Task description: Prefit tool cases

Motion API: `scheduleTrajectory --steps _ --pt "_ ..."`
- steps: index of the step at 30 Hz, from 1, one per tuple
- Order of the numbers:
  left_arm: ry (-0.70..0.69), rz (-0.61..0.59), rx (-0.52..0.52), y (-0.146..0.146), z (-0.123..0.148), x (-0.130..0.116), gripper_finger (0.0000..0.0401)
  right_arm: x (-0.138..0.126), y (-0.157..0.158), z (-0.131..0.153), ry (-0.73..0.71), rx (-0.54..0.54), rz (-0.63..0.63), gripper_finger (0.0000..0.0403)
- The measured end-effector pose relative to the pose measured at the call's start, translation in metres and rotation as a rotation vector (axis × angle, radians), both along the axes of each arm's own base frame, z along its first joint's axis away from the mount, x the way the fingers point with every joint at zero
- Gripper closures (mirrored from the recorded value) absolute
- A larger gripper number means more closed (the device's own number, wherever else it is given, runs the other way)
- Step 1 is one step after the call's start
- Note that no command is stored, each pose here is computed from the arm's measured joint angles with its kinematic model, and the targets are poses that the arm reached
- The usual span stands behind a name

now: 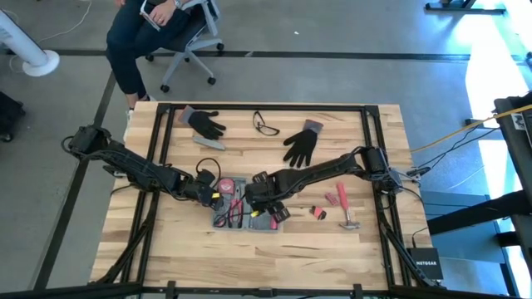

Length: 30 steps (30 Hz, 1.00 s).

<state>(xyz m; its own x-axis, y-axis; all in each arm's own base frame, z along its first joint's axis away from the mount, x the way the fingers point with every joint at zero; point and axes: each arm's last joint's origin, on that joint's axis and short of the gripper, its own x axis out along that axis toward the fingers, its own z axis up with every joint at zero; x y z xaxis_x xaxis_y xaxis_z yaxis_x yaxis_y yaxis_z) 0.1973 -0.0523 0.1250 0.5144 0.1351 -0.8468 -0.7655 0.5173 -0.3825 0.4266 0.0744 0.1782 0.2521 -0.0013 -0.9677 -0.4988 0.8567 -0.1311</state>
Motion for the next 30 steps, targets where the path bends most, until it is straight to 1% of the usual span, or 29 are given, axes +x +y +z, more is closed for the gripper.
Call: scheduleTrajectory --steps 2,15,19,22,27,30 --pt "0.000 0.000 0.000 0.000 0.000 0.000 0.0295 -0.003 0.000 -0.003 0.043 -0.015 0.000 0.0187" --pt "0.001 0.008 -0.003 0.000 0.000 0.000 0.0295 0.002 -0.002 -0.020 0.064 -0.002 0.002 0.0187" --pt "0.007 0.007 -0.001 0.000 0.000 -0.001 0.0295 0.003 -0.002 -0.020 0.054 -0.027 0.028 0.0195" --pt "0.019 0.006 0.004 0.000 -0.001 -0.002 0.0295 0.004 -0.002 -0.020 0.042 -0.043 0.044 0.0229" --pt "0.025 0.006 0.007 0.000 -0.001 -0.002 0.0295 0.005 -0.001 -0.023 0.039 -0.018 0.053 0.0317" --pt "0.028 0.006 0.008 0.001 -0.001 -0.003 0.0295 0.007 -0.001 -0.022 0.024 -0.010 0.065 0.0357"
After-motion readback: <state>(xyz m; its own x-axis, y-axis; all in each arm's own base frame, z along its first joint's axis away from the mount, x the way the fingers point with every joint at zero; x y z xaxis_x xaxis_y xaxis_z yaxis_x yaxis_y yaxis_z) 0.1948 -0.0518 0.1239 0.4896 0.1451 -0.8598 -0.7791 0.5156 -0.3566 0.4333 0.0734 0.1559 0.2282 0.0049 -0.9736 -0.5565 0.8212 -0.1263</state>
